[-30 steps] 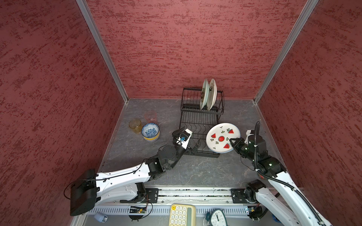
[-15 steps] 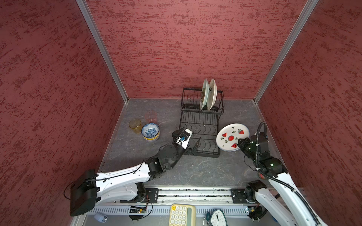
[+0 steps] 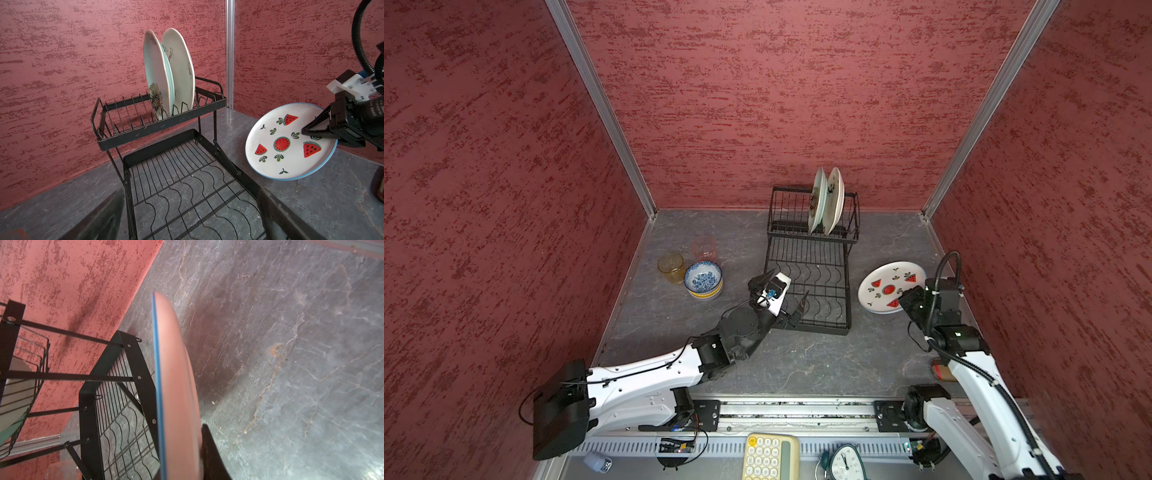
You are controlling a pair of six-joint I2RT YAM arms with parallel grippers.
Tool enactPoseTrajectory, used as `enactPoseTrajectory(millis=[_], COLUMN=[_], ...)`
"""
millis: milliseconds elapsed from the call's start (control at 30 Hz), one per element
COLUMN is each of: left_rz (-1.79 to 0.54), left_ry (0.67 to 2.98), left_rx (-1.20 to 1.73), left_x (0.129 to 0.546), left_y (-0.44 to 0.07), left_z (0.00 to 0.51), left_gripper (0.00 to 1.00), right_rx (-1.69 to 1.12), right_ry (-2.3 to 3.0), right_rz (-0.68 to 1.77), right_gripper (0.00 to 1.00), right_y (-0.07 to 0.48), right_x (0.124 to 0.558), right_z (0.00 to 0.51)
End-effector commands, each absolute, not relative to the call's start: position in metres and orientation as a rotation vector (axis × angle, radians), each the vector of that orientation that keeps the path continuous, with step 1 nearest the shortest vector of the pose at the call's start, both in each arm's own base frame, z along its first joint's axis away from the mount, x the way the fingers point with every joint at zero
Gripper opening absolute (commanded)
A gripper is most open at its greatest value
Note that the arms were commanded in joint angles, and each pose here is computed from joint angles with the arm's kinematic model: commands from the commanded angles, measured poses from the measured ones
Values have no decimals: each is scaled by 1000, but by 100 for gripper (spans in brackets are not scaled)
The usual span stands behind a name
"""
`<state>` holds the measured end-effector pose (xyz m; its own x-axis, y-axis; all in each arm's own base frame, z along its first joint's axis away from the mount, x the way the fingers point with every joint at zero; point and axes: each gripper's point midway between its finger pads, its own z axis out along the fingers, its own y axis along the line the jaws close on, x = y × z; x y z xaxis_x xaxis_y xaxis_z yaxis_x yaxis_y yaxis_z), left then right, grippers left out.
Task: Unload the mixed dishes from the dish rack
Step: 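Lower the watermelon plate onto the table beside the rack with right gripper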
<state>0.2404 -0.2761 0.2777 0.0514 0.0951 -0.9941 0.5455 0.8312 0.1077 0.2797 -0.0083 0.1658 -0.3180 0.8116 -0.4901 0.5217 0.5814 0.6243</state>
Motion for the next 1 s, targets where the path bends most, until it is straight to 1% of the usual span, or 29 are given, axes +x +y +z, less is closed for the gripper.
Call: enactPoseTrajectory(millis=[0, 367, 967], left_rz=[-360, -348, -348], left_ry=[1513, 1523, 1527], left_rx=[535, 536, 537], left_x=[241, 244, 245], left_y=[-271, -271, -271], left_z=[275, 272, 271], left_gripper=[100, 100, 100], right_rx=[974, 1078, 1184], right_ry=[1837, 1869, 1951], right_rz=[586, 651, 634], right_gripper=[0, 0, 0], right_y=[-8, -26, -31], right_x=[307, 320, 310], right_z=[209, 166, 113])
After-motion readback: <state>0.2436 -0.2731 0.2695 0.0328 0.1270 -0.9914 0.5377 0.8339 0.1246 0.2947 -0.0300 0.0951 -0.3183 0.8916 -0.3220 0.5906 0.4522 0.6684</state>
